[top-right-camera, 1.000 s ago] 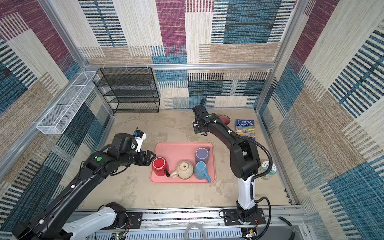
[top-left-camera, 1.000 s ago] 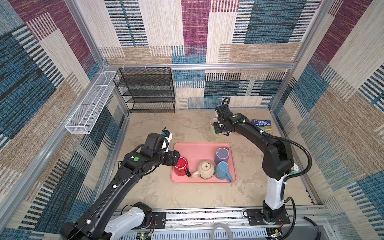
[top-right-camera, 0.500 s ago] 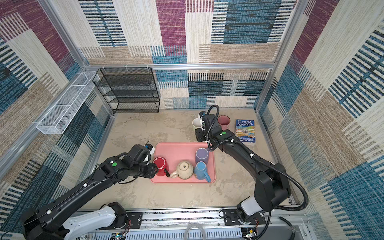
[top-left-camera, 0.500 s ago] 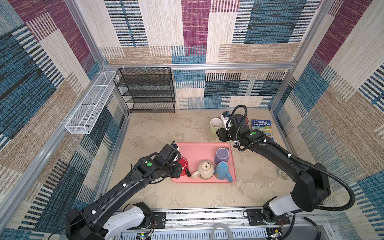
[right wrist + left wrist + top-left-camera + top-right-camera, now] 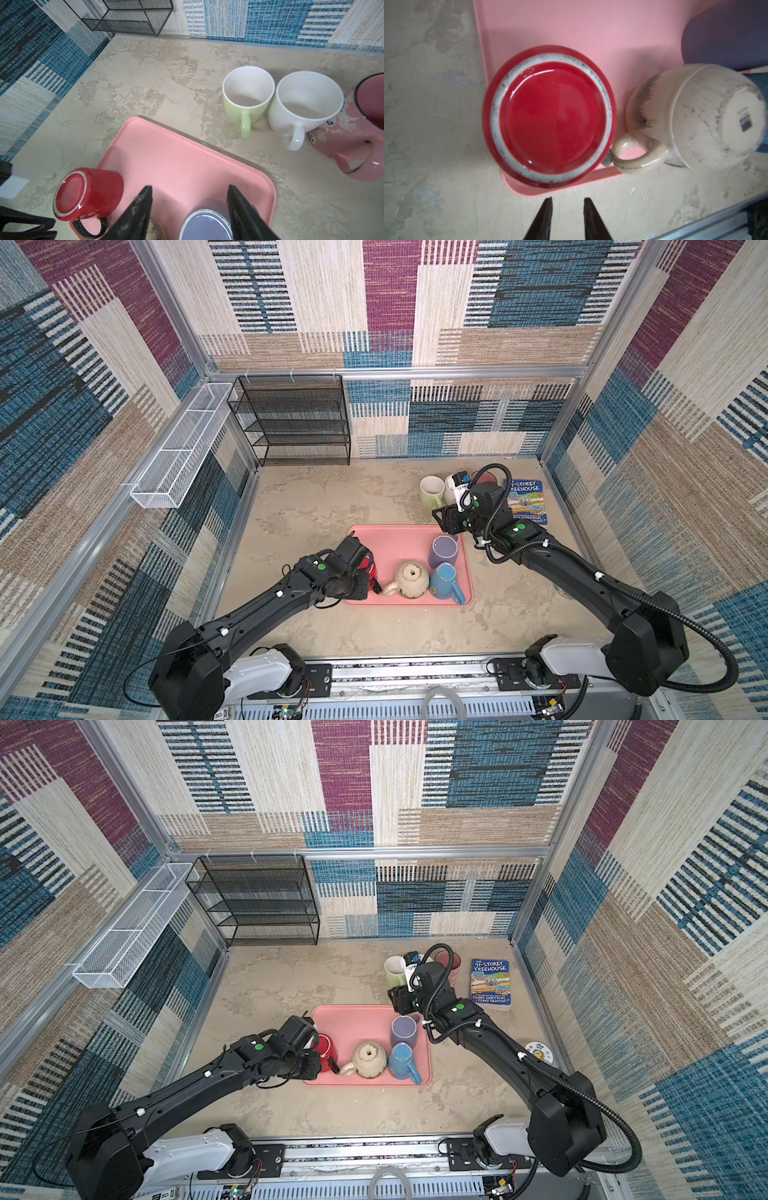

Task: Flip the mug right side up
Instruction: 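Move the left gripper over the upside-down red mug while the right releases and rises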

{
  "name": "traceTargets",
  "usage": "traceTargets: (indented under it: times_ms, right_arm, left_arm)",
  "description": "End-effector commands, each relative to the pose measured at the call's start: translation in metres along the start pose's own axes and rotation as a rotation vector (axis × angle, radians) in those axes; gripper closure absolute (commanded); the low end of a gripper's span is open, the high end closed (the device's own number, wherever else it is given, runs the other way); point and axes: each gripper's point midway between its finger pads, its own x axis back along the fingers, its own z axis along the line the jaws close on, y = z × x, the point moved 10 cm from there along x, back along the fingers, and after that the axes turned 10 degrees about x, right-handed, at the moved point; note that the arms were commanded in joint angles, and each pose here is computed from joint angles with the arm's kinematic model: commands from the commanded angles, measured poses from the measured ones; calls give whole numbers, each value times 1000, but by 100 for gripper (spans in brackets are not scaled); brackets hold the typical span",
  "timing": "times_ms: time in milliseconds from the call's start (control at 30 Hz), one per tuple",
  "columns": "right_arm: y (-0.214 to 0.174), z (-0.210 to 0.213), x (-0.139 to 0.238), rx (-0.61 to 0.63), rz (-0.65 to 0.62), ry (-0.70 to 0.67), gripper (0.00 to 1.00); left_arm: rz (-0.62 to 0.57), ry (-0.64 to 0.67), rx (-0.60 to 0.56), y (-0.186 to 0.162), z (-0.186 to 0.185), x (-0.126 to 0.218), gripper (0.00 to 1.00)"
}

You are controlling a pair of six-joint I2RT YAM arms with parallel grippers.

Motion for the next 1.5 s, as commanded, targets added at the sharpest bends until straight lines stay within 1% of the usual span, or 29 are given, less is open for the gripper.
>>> traceTargets:
  times_ms: [0, 233, 633, 867, 1100, 1300, 1467]
  right_arm:
    - [7, 3, 2, -8, -57, 31, 40]
    - [8, 4, 4, -5, -68, 35, 40]
    - [6, 4, 3, -5, -73, 44, 39]
    - [4, 5, 1, -11, -77, 61, 39]
    - [4, 6, 2, -13, -81, 69, 39]
    - [4, 7, 4, -18, -88, 72, 39]
    - [5, 9, 8, -29, -105, 72, 38]
  left_arm:
    - [-53, 23, 30, 8, -2, -6, 70]
    - [-82, 82, 27, 22, -1, -15, 70]
    - [-100, 130, 56, 53, 7, -30, 72]
    - [-117, 166, 86, 60, 17, -27, 71]
    - [-109, 106, 88, 58, 11, -12, 64]
    - [-139, 80, 47, 46, -2, 3, 48]
    - [-144, 97, 33, 40, -9, 2, 43]
